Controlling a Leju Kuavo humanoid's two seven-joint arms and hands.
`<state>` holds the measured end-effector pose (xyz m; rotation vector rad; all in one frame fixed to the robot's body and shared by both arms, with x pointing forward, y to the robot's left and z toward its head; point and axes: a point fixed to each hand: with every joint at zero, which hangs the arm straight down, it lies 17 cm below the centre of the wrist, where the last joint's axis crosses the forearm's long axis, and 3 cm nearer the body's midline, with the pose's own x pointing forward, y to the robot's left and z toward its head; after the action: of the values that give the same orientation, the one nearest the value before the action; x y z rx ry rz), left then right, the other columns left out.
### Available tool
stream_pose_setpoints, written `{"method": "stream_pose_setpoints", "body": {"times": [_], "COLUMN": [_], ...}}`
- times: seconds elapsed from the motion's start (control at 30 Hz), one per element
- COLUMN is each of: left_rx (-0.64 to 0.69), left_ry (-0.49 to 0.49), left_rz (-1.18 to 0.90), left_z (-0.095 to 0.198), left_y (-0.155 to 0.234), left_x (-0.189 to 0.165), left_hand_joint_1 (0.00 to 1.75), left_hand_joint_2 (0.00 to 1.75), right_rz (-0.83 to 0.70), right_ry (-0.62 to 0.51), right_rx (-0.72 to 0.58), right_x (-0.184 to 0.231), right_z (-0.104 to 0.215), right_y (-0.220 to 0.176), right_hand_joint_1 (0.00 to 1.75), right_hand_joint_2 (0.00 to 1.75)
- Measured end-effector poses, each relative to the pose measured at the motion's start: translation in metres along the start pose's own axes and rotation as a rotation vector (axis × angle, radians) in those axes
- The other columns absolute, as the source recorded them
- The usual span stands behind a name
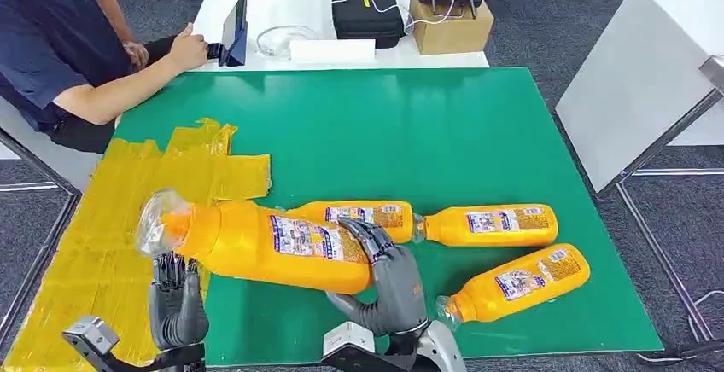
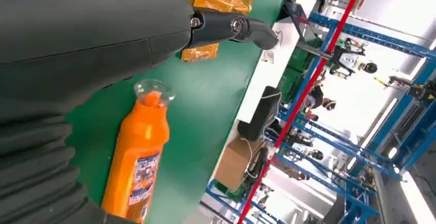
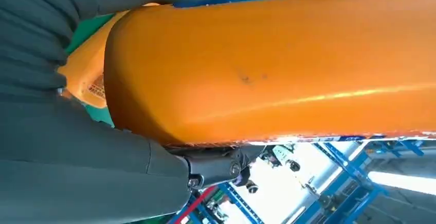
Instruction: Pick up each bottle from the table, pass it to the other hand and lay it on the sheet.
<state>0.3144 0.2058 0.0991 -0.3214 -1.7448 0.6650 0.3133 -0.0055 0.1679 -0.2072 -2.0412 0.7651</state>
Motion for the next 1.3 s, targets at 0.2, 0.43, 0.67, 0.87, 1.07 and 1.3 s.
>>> {"method": "stream_pose_setpoints", "body": {"times": [0.2,0.43,0.67,0.87,1.07,1.3], "left_rx": [-0.023,-0.144,-0.31,-0.392,-0.423,-0.403], "left_ry": [-0.003,0.073,0.1,0.106,0.113,0.104], "left_rz": [0.0,0.147,0.301,0.407,0.466,0.455], "left_z": [0.0,0.009,0.031,0.043,0.048,0.043], "left_y": [-0.009,-0.036,-0.077,-0.096,-0.103,-0.101], "left_x": [0.001,-0.007,-0.003,0.004,0.008,0.008], "left_hand_joint_1": [0.0,0.0,0.0,0.0,0.0,0.0], "left_hand_joint_2": [1.75,1.75,1.75,1.75,1.75,1.75], "right_rz": [-0.004,-0.024,-0.032,-0.036,-0.033,0.003], "right_ry": [-0.003,-0.014,0.003,0.019,0.027,0.019], "right_rx": [-0.009,-0.029,-0.018,0.004,0.028,0.114], "right_x": [0.001,0.003,-0.003,-0.01,-0.015,-0.015], "right_z": [-0.001,-0.003,-0.005,-0.004,-0.004,-0.004], "right_y": [-0.002,-0.006,-0.002,0.004,0.01,0.034], "right_hand_joint_1": [1.75,1.75,1.75,1.75,1.75,1.75], "right_hand_joint_2": [1.75,1.75,1.75,1.75,1.75,1.75]}}
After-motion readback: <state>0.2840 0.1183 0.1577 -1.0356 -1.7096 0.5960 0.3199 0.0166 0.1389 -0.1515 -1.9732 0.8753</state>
